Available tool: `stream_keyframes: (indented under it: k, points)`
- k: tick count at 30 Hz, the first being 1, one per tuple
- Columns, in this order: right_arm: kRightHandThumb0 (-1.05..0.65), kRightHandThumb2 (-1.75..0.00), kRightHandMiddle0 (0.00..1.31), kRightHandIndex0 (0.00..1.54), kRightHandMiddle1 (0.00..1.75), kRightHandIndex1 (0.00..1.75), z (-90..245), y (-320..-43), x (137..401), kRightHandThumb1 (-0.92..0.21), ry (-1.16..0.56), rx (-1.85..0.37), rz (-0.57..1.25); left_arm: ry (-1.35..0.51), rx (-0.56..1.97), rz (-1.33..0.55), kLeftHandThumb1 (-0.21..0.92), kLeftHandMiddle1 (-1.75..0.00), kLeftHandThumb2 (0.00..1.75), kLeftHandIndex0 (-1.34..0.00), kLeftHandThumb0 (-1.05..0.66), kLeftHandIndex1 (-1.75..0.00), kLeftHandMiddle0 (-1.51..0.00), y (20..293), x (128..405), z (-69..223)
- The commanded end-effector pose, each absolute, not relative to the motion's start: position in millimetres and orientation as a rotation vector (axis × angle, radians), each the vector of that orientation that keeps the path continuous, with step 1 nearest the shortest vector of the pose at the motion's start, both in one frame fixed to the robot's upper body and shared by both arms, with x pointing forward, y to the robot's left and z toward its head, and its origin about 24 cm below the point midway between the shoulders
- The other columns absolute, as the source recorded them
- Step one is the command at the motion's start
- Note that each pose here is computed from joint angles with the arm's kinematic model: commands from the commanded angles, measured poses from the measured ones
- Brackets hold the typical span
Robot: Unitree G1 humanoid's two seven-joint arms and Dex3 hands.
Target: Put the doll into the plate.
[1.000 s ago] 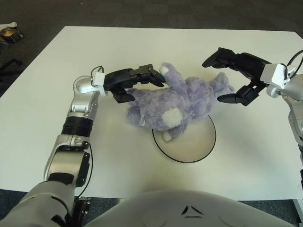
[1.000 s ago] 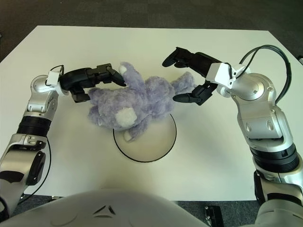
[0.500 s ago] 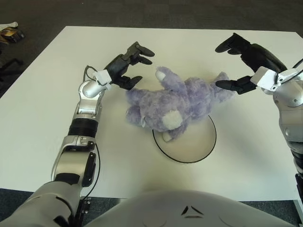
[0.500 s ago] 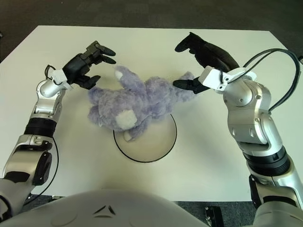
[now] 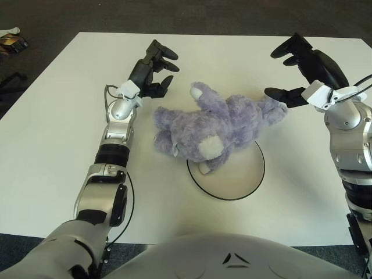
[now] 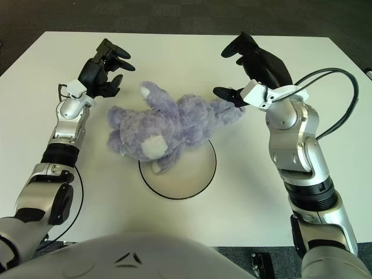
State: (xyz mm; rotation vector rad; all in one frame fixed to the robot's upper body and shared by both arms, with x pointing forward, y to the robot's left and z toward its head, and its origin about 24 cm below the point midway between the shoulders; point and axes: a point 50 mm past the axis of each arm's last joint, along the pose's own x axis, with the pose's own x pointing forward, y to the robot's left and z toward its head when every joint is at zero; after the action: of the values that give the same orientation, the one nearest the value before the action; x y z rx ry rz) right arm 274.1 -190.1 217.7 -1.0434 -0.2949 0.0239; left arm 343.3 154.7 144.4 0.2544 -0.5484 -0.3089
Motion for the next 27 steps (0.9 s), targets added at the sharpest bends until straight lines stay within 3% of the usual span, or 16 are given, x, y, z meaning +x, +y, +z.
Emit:
stream_keyframes:
  k: [1, 4, 11, 20, 22, 23, 24, 27]
  points:
    - [-0.48, -1.02, 0.07, 0.26, 1.35, 0.95, 214.9, -196.3, 273.0, -0.43, -0.288, -1.027, -0.023, -0.534, 0.231, -0.266, 0.84, -1.36, 0.64, -0.24, -0.36, -1.75, -0.48, 156.5, 347.8, 147.3]
    - [-0.49, -1.0, 0.06, 0.26, 1.35, 0.95, 210.0, -200.1, 271.5, -0.46, -0.275, -0.994, -0.04, -0.52, 0.228, -0.246, 0.83, -1.36, 0.64, -0.25, -0.36, -1.75, -0.48, 157.4, 349.7, 146.0]
    - [-0.36, -1.08, 0.13, 0.33, 1.42, 1.14, 204.2, -206.0, 275.7, -0.44, -0.263, -0.826, -0.102, -0.479, 0.21, -0.225, 0.83, -1.35, 0.65, -0.25, -0.36, -1.75, -0.47, 158.9, 353.0, 139.0]
    - [-0.34, -1.1, 0.17, 0.31, 1.48, 1.26, 190.1, -217.9, 286.7, -0.45, -0.263, -0.631, -0.189, -0.42, 0.177, -0.195, 0.82, -1.37, 0.66, -0.25, -0.36, -1.75, -0.46, 161.9, 357.9, 130.9]
    - [-0.35, -0.75, 0.24, 0.31, 1.59, 1.3, 179.2, -227.9, 294.4, -0.7, -0.285, -0.545, -0.213, -0.383, 0.147, -0.175, 0.8, -1.38, 0.68, -0.26, -0.36, -1.75, -0.48, 163.7, 360.6, 126.6]
    - [-0.35, -0.65, 0.26, 0.32, 1.61, 1.33, 175.5, -231.2, 296.7, -0.77, -0.299, -0.509, -0.223, -0.366, 0.132, -0.166, 0.79, -1.39, 0.7, -0.27, -0.37, -1.75, -0.5, 164.5, 361.7, 124.5]
    - [-0.23, -0.65, 0.26, 0.36, 1.6, 1.41, 173.0, -233.0, 298.0, -0.77, -0.309, -0.487, -0.229, -0.356, 0.123, -0.16, 0.78, -1.39, 0.72, -0.28, -0.37, -1.75, -0.52, 165.2, 362.3, 123.0]
    - [-0.09, -0.68, 0.27, 0.4, 1.6, 1.5, 169.2, -235.2, 299.9, -0.74, -0.336, -0.445, -0.241, -0.335, 0.108, -0.144, 0.76, -1.4, 0.74, -0.29, -0.37, -1.75, -0.54, 167.0, 363.4, 119.2]
